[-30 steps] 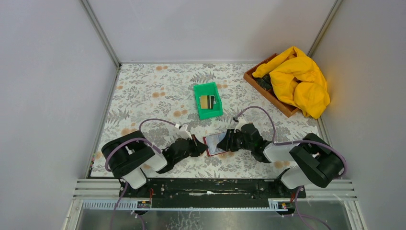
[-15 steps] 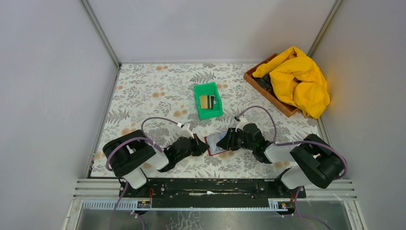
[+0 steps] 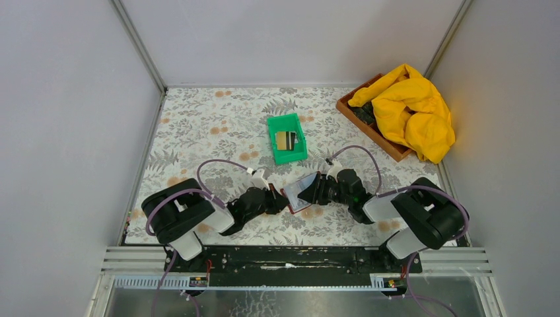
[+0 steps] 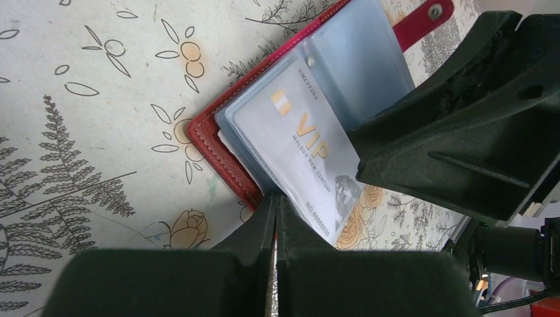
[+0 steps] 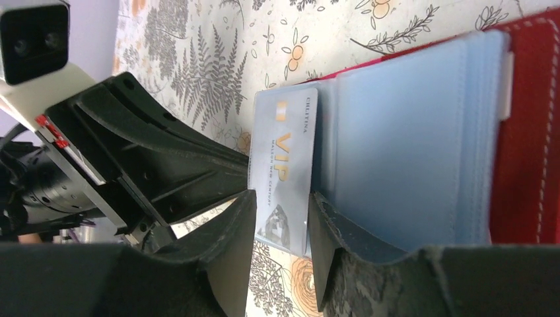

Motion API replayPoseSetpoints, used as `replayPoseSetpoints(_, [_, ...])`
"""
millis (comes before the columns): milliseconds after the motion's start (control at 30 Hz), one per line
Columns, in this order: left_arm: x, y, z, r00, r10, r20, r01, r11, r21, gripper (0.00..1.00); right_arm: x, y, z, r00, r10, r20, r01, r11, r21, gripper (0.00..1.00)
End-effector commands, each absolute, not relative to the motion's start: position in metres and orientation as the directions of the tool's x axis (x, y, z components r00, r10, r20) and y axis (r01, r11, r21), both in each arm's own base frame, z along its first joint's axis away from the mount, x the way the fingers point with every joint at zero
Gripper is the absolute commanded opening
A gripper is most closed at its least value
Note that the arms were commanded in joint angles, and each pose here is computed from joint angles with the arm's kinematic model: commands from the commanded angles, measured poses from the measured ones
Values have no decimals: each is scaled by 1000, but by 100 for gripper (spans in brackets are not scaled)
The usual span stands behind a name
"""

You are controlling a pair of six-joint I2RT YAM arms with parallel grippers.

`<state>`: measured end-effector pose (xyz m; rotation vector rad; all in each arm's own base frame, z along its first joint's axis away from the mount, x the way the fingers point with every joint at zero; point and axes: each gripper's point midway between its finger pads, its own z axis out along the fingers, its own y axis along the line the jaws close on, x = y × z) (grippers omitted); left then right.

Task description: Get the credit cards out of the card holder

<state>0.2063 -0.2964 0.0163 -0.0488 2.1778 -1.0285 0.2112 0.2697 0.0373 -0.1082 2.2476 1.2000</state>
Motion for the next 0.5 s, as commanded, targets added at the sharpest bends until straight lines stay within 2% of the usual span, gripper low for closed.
replayPoseSetpoints(0, [200,-297,2,-767,-244,-593,270,715,-644,0,202,295,71,-846,199,-494,-387,407,827,42])
replayPoseSetpoints(233, [200,-297,1,-770,-231,-595,274,723,-635,0,200,294,82,-865,235,-444,-373,292,881,42])
replayPoseSetpoints(467, [200,-299,-1,-775,-229,-589,271,721,-638,0,192,295,66,-892,193,-408,-348,282,894,46])
